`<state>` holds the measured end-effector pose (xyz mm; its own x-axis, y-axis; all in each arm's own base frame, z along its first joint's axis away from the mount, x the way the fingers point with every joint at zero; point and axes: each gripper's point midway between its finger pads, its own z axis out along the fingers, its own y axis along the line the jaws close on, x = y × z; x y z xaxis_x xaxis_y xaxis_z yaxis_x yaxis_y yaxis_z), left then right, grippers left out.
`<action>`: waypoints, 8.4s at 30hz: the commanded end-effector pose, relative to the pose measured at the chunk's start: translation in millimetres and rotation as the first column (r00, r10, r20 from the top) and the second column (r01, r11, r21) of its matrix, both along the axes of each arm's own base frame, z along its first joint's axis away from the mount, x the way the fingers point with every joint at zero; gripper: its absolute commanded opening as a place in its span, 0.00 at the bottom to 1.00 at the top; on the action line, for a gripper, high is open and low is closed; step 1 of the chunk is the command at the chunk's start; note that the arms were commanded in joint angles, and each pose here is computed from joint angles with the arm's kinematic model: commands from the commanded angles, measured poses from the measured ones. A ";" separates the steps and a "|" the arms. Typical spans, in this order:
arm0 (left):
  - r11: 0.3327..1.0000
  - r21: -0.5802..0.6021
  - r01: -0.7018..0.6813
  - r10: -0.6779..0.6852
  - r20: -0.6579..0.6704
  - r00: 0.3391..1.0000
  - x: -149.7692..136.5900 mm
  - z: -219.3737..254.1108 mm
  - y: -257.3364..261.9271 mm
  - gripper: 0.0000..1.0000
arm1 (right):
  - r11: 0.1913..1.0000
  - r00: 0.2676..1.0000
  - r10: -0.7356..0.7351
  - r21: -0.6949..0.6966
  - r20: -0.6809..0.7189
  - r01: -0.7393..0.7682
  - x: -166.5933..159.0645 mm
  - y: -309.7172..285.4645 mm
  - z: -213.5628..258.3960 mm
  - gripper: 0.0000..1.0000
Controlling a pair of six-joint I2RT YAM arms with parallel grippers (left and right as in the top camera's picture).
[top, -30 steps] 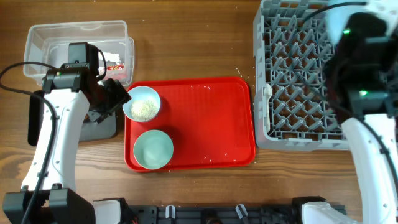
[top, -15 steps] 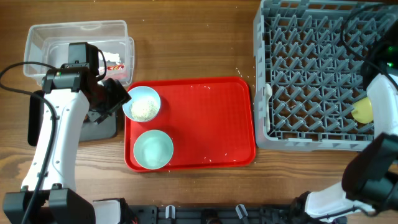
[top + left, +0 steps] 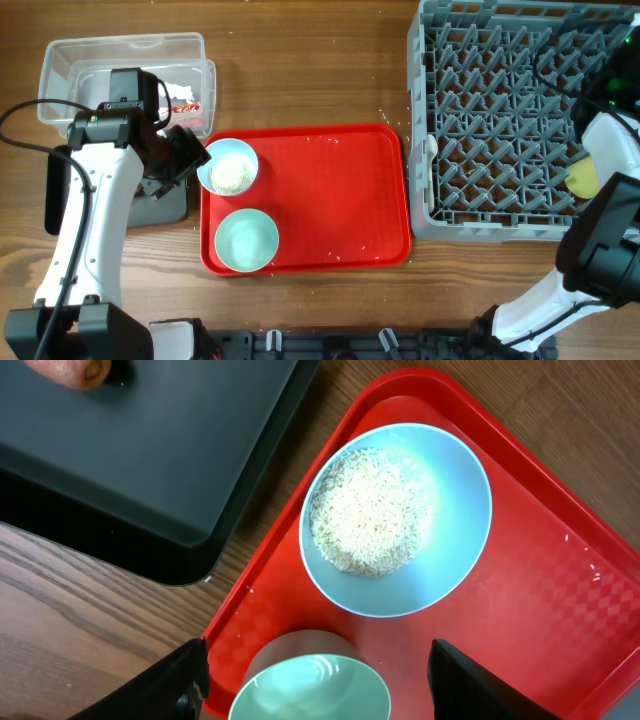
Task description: Sort waste into correct bins and load items into the dishwasher rack
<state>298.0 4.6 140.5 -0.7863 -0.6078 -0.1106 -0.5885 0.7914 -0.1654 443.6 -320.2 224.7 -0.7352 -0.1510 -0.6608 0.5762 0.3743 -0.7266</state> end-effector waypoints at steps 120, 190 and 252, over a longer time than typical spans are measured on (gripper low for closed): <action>1.000 0.008 -0.007 0.007 0.038 0.999 11.2 0.1 2.8 0.85 | 0.846 0.901 0.416 0.415 -0.122 -0.335 13.4 225.9 -40.0 0.87; 0.807 -0.506 0.303 -0.069 0.429 0.901 67.8 2.3 26.6 0.04 | -0.012 0.544 0.806 0.926 0.232 -0.377 -110.5 415.5 -19.7 0.73; 0.356 -0.899 0.255 0.414 0.396 0.819 63.9 9.7 80.1 0.04 | 0.139 0.608 0.791 0.952 0.060 -0.275 -130.3 390.3 -37.9 0.72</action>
